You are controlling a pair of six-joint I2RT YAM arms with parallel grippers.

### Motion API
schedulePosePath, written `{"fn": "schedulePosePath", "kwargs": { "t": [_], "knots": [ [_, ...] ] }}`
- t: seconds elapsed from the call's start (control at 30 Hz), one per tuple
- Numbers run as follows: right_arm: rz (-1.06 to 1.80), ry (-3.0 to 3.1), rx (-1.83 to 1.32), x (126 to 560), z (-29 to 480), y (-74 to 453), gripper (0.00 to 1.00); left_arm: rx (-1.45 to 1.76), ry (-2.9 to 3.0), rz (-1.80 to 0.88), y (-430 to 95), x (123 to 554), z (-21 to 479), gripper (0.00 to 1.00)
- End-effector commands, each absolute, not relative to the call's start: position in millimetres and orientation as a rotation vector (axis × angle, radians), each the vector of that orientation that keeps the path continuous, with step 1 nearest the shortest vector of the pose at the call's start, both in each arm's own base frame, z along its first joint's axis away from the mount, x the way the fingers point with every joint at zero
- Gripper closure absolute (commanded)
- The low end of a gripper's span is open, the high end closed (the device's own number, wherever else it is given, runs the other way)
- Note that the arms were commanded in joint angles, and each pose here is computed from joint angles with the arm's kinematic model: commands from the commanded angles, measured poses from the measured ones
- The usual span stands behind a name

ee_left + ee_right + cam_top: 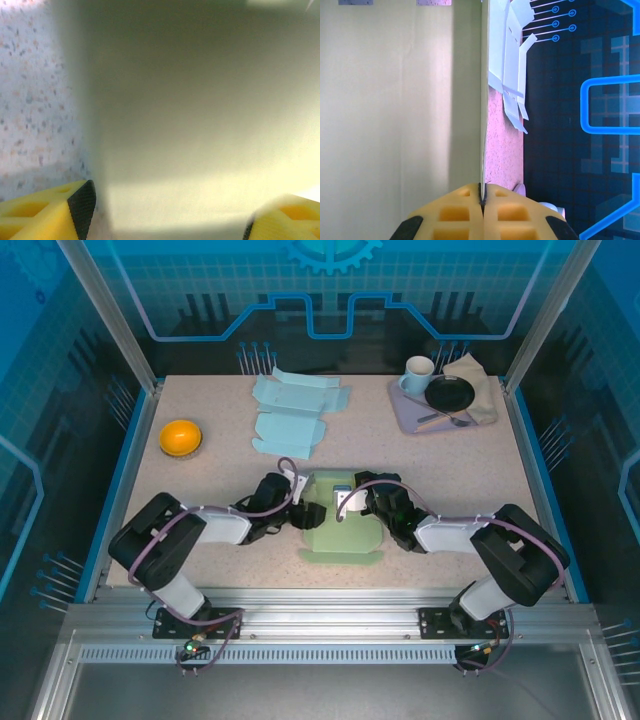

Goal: Fold the paper box

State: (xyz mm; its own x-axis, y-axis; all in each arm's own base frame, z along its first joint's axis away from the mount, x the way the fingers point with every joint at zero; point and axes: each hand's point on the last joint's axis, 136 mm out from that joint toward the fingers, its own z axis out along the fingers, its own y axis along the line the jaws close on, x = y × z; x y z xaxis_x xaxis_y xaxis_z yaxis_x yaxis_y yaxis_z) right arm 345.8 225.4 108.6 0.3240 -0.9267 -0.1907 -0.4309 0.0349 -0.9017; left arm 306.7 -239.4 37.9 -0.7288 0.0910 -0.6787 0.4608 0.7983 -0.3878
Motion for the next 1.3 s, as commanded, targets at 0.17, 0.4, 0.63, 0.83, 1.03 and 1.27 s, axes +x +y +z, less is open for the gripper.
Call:
{"fn": "schedulePosePath", "kwargs": {
  "t": [0.17,0.4,0.63,0.83,1.03,1.27],
  "knots": [
    [-0.599,1.326,-1.608,344,95,217,1.00,0.372,2.192,-0.850,-217,295,90,0.24],
    [-0.594,1.322,-1.613,345,94,218,1.00,0.179,2.331,-0.636,-172,301,68,0.38],
    [-0.587,1.316,-1.626,342,94,218,1.00,0.226,2.304,-0.799,-193,308,62,0.37],
    [-0.616,1.254,-1.619,339,98,222,1.00,0.332,2.239,-0.907,-212,309,74,0.36],
    [-0.620,1.242,-1.621,338,98,223,1.00,0.383,2.272,-0.946,-223,305,62,0.40],
    [-0.620,1.242,-1.629,337,98,224,1.00,0.459,2.286,-0.959,-243,299,55,0.41]
  ]
}}
